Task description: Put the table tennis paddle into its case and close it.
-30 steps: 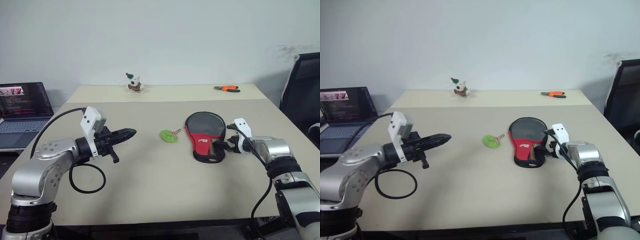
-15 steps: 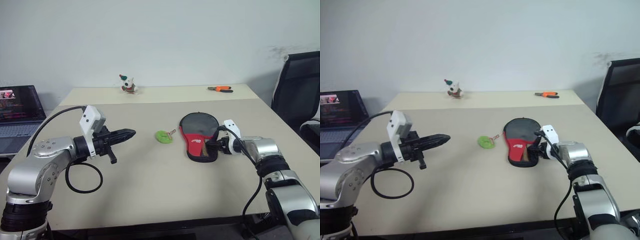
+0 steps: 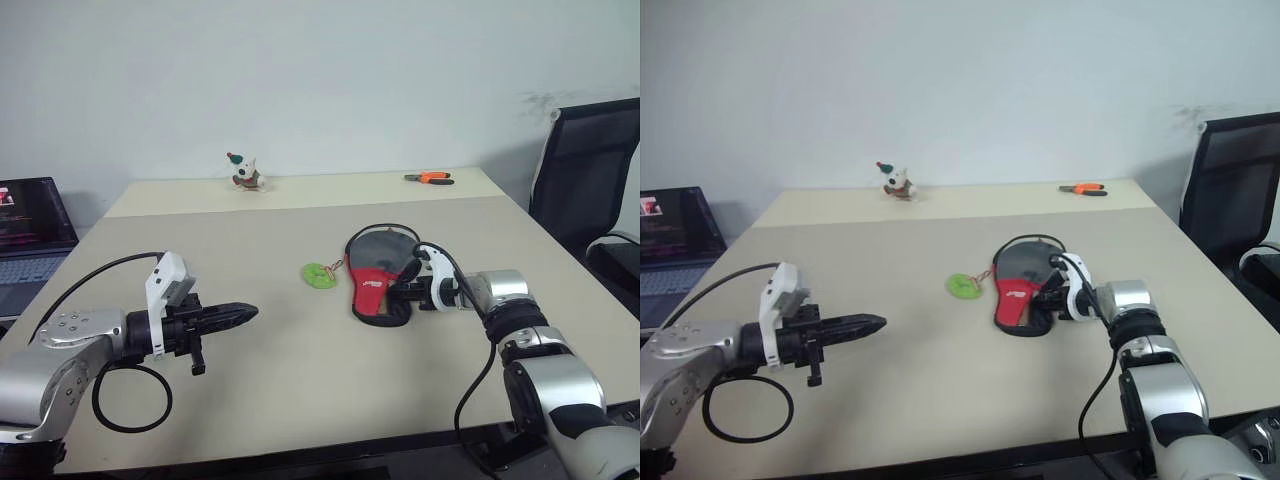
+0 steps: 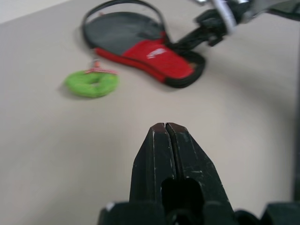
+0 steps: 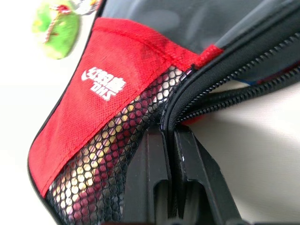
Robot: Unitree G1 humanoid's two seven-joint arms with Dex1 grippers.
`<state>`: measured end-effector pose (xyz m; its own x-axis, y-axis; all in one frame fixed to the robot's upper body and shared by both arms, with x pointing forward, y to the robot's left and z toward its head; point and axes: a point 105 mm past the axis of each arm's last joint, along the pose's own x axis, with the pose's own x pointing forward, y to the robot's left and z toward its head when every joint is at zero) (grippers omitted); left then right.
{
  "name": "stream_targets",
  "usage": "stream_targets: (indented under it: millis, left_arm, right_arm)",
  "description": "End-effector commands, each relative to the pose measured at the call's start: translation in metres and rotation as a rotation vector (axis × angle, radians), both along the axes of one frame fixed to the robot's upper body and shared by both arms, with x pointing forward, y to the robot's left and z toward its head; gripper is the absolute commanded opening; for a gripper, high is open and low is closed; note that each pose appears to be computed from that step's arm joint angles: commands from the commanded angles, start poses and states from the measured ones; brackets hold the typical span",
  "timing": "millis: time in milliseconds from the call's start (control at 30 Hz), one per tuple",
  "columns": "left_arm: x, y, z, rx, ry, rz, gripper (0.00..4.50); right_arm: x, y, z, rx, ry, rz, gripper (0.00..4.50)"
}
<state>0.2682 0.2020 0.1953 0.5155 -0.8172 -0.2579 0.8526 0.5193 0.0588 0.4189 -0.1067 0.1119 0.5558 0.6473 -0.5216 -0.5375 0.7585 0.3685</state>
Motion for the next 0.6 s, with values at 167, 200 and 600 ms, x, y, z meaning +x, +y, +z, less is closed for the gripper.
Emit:
stream_targets:
  millis: [167, 200, 600]
  left_arm:
    - [-0.029, -0.012, 0.008, 0.001, -0.002, -0.117, 0.0]
    - [-0.031, -0.012, 0.007, 0.003, 0.004, -0.121, 0.0]
    - [-0.049, -0.013, -0.002, 0.034, 0.073, -0.159, 0.0]
  right_arm:
    - [-0.038, 0.058, 0.017, 0.139, 0.042, 0.197, 0.02]
    - [-0.044, 0.06, 0.016, 0.143, 0.049, 0.209, 0.02]
    - [-0.131, 0.038, -0.006, 0.137, 0.156, 0.208, 0.02]
